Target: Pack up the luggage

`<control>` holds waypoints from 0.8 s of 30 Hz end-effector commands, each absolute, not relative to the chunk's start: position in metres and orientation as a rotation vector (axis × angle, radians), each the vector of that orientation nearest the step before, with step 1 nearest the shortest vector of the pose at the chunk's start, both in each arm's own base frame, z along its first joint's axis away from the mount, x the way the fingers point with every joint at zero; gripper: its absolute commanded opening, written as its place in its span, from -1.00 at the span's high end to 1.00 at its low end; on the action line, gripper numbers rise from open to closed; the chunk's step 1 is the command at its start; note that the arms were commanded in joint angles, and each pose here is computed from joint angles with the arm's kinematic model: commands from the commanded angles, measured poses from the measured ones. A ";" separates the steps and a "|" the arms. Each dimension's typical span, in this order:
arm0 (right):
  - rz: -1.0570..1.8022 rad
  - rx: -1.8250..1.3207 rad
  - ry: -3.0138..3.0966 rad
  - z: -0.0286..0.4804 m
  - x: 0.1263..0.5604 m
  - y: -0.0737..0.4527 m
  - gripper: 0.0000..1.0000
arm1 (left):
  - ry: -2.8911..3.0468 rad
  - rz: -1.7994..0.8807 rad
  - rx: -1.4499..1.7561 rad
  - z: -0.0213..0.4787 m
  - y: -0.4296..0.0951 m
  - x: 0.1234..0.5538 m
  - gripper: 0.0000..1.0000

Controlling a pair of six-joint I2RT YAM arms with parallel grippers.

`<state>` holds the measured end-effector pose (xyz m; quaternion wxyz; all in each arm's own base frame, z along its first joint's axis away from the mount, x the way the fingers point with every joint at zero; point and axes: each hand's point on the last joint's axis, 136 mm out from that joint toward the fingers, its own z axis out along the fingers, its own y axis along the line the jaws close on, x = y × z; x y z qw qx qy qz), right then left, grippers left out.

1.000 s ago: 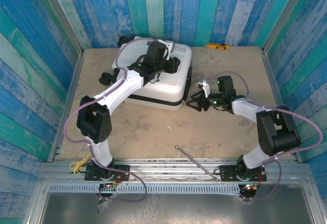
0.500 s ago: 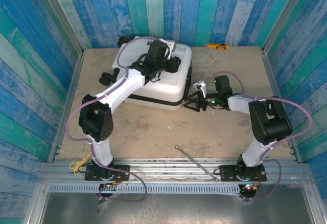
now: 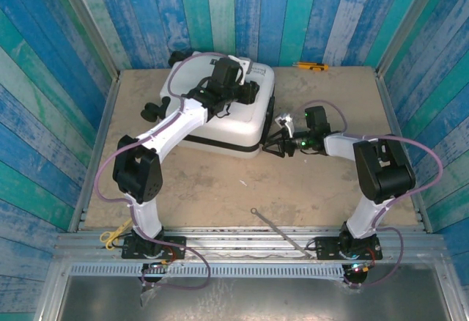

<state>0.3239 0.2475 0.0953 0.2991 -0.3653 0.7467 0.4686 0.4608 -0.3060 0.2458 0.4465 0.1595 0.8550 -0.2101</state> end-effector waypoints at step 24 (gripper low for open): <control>1.335 -1.091 2.017 0.077 0.278 0.304 -0.09 | 2.239 -0.472 0.423 0.194 -0.306 0.460 -0.24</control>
